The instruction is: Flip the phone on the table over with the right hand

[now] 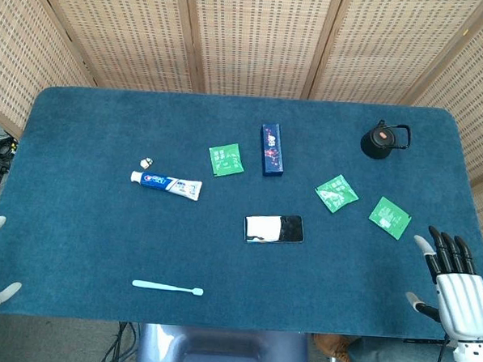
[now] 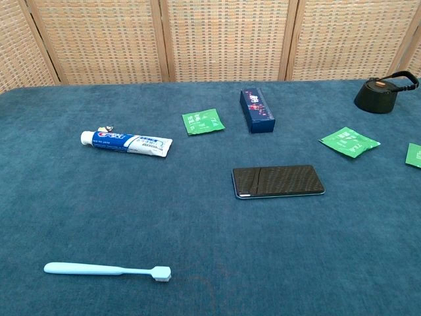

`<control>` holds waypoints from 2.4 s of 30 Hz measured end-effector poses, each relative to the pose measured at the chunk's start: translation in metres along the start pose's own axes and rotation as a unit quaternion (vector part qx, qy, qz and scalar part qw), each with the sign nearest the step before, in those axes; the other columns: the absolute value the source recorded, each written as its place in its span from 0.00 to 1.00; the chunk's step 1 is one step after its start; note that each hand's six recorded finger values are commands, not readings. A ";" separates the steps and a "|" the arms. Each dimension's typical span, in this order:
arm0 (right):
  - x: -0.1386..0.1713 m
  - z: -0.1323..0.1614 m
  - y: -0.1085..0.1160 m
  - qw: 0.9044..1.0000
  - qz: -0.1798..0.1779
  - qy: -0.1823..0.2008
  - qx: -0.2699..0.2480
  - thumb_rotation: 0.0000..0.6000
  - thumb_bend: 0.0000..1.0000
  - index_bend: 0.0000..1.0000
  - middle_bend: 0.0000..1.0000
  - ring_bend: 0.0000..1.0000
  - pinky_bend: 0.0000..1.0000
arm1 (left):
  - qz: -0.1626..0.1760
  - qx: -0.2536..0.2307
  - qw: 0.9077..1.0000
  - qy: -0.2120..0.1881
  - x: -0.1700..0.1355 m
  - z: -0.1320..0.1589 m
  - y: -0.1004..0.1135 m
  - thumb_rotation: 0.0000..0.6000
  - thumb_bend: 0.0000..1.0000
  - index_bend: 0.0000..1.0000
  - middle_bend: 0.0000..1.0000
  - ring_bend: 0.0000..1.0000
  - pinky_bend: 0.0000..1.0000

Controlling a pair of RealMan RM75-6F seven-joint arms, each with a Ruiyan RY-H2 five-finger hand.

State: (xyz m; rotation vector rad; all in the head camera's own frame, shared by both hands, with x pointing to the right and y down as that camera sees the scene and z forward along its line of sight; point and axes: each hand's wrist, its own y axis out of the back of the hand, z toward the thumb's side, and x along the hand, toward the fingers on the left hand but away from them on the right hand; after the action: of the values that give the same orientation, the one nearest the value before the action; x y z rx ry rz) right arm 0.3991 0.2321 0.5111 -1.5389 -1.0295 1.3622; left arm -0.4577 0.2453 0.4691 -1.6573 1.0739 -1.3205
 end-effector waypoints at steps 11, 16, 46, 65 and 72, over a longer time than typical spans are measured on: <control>-0.014 0.008 -0.015 1.000 0.026 0.017 0.000 1.00 0.00 0.00 0.00 0.00 0.00 | 0.001 0.003 1.000 0.005 0.001 -0.001 0.000 1.00 0.00 0.00 0.00 0.00 0.00; -0.044 0.027 -0.030 0.997 0.061 0.057 0.001 1.00 0.00 0.00 0.00 0.00 0.00 | -0.007 0.011 1.000 0.012 0.008 -0.003 -0.005 1.00 0.00 0.00 0.00 0.00 0.00; -0.201 0.234 -0.167 0.954 0.256 0.153 -0.022 1.00 0.17 0.23 0.00 0.00 0.00 | -0.038 0.024 0.996 0.074 0.044 -0.026 -0.022 1.00 0.00 0.00 0.00 0.00 0.00; -0.210 0.244 -0.192 0.954 0.266 0.135 -0.003 1.00 0.26 0.26 0.00 0.00 0.00 | -0.039 0.021 0.996 0.078 0.045 -0.028 -0.022 1.00 0.00 0.00 0.00 0.00 0.00; -0.210 0.244 -0.199 0.952 0.276 0.128 0.006 1.00 0.38 0.39 0.00 0.00 0.00 | -0.039 0.021 0.996 0.078 0.045 -0.028 -0.022 1.00 0.00 0.00 0.00 0.00 0.00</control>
State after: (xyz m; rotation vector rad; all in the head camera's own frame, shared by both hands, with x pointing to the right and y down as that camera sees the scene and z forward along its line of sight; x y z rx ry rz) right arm 0.1283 0.1141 0.7477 -2.0264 -0.4379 1.4680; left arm -0.4760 0.2100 0.5106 -1.6003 1.0721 -1.5349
